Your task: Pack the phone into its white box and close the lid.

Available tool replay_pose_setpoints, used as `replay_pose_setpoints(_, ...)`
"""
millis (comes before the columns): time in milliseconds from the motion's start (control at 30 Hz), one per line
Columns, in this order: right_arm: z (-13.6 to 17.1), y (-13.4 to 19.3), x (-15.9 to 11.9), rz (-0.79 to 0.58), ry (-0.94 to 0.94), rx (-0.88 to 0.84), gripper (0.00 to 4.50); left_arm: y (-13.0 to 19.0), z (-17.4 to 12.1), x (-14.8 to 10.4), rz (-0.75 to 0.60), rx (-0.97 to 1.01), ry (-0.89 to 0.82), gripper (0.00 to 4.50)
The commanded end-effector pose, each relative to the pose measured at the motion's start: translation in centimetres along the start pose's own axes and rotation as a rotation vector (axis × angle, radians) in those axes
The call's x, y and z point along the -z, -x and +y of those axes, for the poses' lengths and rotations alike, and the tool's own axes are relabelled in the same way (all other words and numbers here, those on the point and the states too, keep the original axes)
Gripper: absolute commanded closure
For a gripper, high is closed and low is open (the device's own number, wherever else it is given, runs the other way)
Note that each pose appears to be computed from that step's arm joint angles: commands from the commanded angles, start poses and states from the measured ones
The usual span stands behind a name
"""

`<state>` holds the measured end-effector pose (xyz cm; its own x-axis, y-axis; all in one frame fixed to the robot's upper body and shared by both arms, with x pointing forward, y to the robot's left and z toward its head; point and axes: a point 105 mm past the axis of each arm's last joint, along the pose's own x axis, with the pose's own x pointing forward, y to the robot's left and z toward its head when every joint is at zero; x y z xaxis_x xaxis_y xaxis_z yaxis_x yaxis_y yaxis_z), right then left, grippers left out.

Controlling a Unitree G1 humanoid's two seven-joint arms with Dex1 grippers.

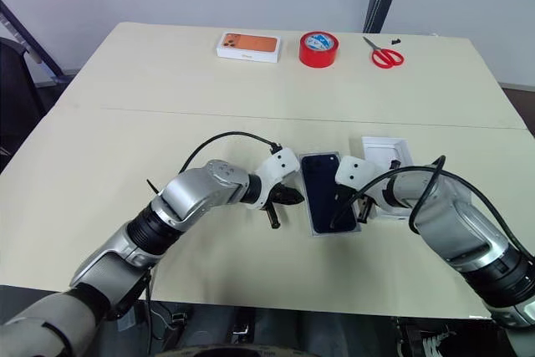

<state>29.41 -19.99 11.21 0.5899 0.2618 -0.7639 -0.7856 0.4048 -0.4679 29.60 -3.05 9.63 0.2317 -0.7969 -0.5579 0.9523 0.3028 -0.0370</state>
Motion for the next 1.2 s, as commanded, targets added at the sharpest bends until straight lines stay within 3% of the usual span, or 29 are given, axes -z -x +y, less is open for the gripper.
replay_pose_setpoints(33,0.0,0.7,-0.7,-0.031,0.027,0.005,4.5,-0.2,-0.3,-0.8,-0.026,0.015,-0.009,4.46)
replay_pose_setpoints(467,-0.9,1.6,0.2,-0.01,0.011,0.009,4.5,0.6,0.9,-0.5,-0.036,-0.037,0.028,4.46)
replay_pose_setpoints(500,-1.1,1.8,0.3,-0.01,0.003,0.008,3.96,0.8,1.0,-0.5,-0.038,-0.042,0.031,4.5)
replay_pose_setpoints(533,-1.2,2.1,0.3,-0.012,-0.006,0.002,3.71,0.9,1.1,-0.6,-0.04,-0.046,0.033,4.5)
replay_pose_setpoints(733,-4.2,5.5,-0.5,-0.133,-0.243,0.052,0.61,4.5,2.5,-1.7,-0.164,-0.129,-0.012,4.5)
replay_pose_setpoints(933,-4.1,3.6,1.0,-0.084,-0.639,0.065,0.61,8.4,1.1,-2.8,-0.435,-0.135,-0.257,4.5)
replay_pose_setpoints(1200,-2.9,1.9,1.7,0.005,-0.825,0.093,0.61,9.8,-0.9,-0.8,-0.45,-0.008,-0.323,4.5)
